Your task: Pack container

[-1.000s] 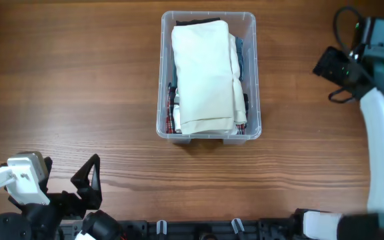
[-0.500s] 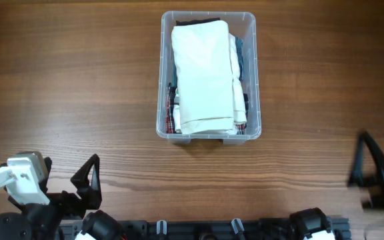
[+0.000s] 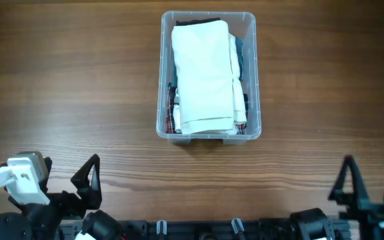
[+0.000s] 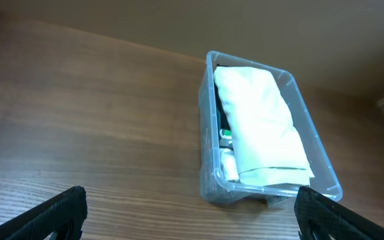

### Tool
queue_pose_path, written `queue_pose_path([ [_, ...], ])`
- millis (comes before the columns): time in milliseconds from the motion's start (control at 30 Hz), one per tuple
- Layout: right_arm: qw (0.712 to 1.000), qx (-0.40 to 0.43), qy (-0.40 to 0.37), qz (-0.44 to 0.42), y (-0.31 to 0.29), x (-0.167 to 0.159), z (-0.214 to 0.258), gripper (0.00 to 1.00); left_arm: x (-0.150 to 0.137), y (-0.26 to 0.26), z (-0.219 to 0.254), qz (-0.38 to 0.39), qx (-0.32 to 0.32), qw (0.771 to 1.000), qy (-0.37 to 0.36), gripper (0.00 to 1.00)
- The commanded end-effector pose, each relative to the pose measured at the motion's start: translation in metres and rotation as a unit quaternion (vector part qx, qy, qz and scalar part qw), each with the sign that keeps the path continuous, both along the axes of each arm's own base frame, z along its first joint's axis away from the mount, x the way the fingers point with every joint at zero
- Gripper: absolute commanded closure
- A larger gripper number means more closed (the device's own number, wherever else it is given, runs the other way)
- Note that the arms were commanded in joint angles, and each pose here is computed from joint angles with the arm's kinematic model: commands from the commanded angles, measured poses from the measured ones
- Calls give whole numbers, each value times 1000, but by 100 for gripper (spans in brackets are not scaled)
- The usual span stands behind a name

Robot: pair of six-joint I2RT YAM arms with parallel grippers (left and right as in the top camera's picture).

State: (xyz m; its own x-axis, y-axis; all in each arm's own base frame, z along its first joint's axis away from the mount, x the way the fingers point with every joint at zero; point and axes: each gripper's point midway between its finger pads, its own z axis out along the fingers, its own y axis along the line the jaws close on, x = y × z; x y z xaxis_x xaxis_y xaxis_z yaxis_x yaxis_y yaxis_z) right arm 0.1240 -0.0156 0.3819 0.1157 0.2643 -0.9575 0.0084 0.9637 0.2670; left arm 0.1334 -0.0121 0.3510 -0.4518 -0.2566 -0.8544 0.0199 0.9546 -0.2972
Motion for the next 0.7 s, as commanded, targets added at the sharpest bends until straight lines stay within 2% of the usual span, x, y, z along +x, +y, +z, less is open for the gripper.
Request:
queue_pose_path([
  [0,997,-51,-35,55,27,26,-19,0,0,2,0,2,6,1000,-3,0],
  [167,990,-57,-85,94,49,76,-61,0,0,2,0,2,6,1000,-3,0],
  [233,989,-58,-91,98,51,85,-75,0,0,2,0,2,6,1000,-3,0],
  [667,993,-72,-53,81,46,114,-149,0,0,2,0,2,6,1000,-3,0],
])
